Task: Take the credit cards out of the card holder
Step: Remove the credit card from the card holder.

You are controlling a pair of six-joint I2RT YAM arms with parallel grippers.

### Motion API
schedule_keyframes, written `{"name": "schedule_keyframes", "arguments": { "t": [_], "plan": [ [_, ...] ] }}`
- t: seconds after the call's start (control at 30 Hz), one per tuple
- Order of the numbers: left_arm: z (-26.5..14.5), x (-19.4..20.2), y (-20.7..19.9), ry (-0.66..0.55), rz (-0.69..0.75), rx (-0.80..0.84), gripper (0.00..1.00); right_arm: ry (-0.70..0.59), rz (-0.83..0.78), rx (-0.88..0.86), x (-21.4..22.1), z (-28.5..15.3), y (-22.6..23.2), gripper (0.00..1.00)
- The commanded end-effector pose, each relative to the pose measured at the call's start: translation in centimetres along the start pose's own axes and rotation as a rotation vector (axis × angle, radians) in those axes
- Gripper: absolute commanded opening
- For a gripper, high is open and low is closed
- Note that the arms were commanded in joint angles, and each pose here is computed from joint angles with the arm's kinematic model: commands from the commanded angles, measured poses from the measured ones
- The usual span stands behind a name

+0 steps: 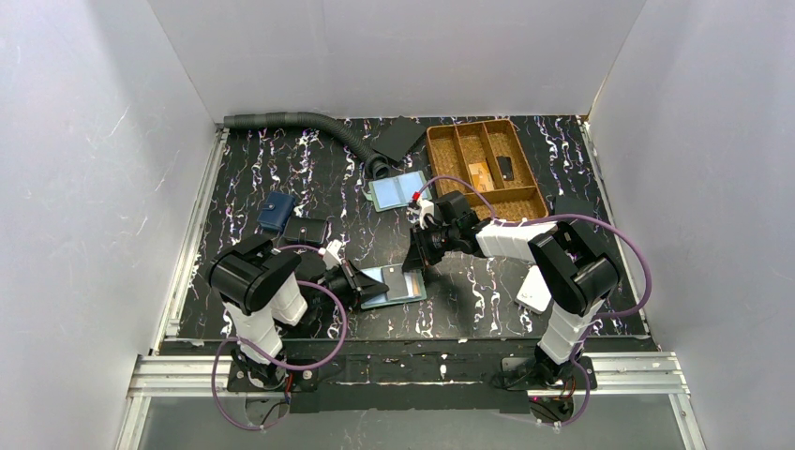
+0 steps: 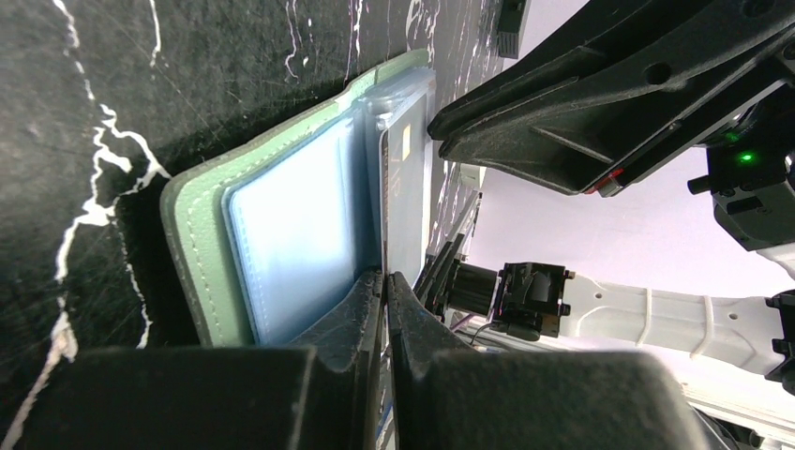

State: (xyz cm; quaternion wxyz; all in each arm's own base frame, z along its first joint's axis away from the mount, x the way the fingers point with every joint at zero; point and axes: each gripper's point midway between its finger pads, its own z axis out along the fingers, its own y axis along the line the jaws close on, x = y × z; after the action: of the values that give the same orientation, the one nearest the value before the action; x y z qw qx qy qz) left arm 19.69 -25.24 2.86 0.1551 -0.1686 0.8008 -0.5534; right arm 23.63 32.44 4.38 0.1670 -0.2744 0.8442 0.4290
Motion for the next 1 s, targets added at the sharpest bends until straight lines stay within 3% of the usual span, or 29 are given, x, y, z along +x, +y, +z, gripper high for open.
{"name": "schedule_keyframes", "arguments": {
  "t": [0.0,0.53,0.67,0.97],
  "plan": [
    [-0.6,0.1,0.1,0.005,0.011,0.006,0.02,0.066,0.020,0.140,2.3,-0.1,-3.3,0.22],
    [-1.0,0.2,0.3,0.022,0.003,0.008,0.06,0.062,-0.006,0.108,1.9,-0.2,-2.6,0.22],
    [-0.9,0.1,0.0,0.026,0.011,0.020,0.00,0.046,-0.081,0.031,1.2,-0.7,-1.0,0.25],
    [-0.7,0.4,-0.4,0.044,0.030,0.031,0.00,-0.041,-0.276,-0.188,-0.4,-3.3,3.8,0.38]
  ]
}}
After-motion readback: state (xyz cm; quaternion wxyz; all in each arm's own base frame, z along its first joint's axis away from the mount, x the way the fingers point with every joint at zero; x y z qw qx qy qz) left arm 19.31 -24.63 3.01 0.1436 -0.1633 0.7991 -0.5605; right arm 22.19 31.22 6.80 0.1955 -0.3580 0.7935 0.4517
